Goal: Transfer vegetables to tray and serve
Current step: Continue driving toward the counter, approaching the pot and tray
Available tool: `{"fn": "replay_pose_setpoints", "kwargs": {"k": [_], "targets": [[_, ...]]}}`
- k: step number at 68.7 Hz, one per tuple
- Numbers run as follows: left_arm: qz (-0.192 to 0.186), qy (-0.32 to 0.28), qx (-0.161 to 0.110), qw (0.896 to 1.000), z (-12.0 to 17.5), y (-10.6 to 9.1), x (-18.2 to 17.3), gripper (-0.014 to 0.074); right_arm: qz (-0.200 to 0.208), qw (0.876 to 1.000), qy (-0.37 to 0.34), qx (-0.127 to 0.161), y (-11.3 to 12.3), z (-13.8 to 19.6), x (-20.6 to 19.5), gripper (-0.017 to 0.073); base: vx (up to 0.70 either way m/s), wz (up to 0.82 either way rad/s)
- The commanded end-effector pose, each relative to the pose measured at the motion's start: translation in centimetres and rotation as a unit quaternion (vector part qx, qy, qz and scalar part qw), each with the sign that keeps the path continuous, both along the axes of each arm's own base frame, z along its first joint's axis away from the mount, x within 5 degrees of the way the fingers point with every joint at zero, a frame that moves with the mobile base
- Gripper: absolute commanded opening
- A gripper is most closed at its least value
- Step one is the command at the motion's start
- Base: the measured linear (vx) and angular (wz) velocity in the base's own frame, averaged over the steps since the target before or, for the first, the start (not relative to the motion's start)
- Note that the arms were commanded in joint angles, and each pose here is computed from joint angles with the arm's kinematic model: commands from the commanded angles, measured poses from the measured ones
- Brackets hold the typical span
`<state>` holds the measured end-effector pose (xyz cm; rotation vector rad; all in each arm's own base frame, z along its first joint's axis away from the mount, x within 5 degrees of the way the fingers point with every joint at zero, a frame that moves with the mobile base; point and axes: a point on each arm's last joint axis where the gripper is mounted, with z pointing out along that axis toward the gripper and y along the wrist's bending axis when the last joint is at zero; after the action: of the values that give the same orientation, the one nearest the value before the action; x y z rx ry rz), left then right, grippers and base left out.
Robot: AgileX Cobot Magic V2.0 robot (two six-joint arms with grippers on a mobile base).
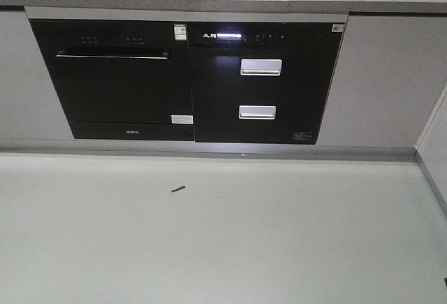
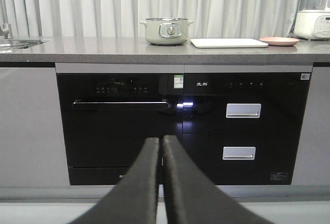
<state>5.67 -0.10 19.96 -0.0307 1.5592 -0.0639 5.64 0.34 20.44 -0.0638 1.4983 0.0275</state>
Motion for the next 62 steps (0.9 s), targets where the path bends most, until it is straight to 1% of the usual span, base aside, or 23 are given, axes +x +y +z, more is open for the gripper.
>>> {"fn": "replay_pose_setpoints", "kwargs": {"k": [1, 62], "targets": [[-0.005, -0.03, -0.002, 1.0, -0.13, -0.07, -0.03, -0.0006, 0.006, 1.0, -0.025, -0.005, 0.14, 0.09, 0.07, -0.0003, 0.12, 0.03], [-0.005, -0.03, -0.002, 1.0, -0.13, -0.07, -0.03, -0.0006, 0.006, 1.0, -0.025, -0.005, 0.14, 0.09, 0.07, -0.0003, 0.1, -0.01]]}}
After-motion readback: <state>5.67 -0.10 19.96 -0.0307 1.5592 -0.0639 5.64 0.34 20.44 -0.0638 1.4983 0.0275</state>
